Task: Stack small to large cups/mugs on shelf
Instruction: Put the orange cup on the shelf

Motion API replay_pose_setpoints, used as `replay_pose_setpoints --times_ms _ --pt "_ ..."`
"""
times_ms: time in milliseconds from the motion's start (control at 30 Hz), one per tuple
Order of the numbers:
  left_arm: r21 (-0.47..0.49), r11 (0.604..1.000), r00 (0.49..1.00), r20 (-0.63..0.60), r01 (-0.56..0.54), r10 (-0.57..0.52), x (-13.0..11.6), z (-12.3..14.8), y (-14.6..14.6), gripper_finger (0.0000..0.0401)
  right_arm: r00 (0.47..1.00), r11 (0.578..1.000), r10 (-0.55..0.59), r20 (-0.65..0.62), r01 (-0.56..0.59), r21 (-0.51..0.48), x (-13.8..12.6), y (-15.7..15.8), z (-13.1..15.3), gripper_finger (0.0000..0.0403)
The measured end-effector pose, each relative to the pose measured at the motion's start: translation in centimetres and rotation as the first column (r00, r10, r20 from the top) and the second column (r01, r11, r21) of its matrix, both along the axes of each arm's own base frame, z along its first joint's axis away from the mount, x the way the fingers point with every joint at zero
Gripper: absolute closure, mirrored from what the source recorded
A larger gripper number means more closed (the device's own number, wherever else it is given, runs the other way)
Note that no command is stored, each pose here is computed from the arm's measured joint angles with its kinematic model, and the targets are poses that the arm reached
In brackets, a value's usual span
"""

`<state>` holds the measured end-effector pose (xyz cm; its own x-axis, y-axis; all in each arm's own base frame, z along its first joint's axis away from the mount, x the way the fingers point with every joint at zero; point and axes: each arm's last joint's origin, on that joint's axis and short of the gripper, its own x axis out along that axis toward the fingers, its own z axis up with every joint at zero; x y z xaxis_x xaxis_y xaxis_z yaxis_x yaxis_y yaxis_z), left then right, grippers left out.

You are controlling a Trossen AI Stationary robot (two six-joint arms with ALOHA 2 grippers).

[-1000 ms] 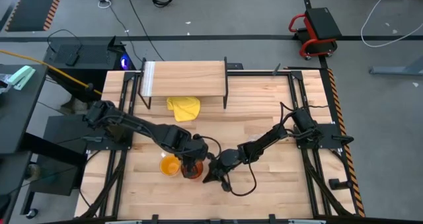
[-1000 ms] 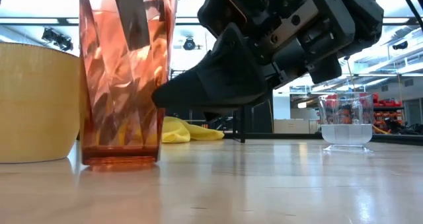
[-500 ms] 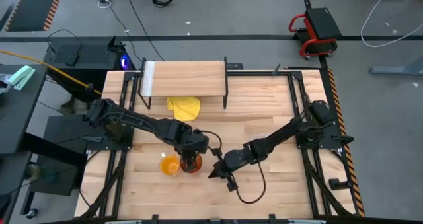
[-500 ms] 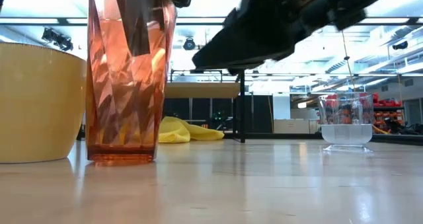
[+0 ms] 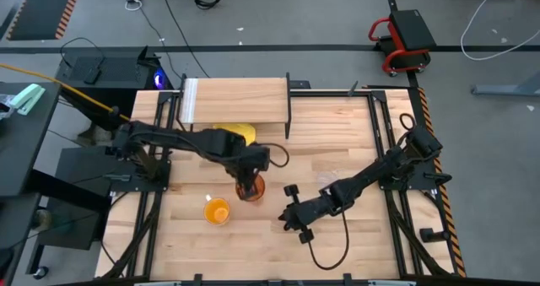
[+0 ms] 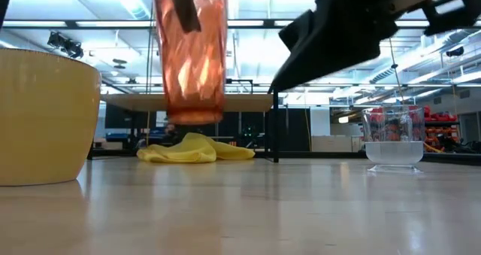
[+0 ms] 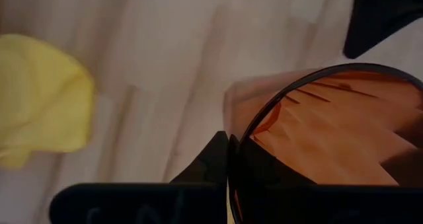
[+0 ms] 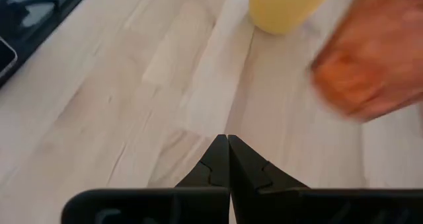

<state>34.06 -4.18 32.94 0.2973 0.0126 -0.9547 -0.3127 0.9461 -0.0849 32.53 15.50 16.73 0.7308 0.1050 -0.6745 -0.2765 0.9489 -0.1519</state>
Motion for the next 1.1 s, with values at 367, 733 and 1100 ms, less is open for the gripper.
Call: replay_pose_setpoints --times_ms 367,733,1100 --pt "0.092 0.972 0.977 0.013 -0.215 0.215 -1.9 5.7 5.7 0.0388 0.982 0.990 -0.139 -0.129 0.133 -0.057 -2.0 -1.3 -2.7 0.0402" --pt "0.129 0.921 0.928 -0.001 -0.369 0.372 -3.7 6.7 12.6 0.0386 0.989 0.991 -0.131 -0.072 0.128 -0.048 -2.2 -1.4 -1.0 0.0402" --pt "0.141 0.848 0.859 0.104 -0.511 0.500 -7.1 9.7 18.1 0.0389 0.988 0.989 -0.148 -0.053 0.147 -0.025 -2.4 -1.1 -0.4 0.0402"
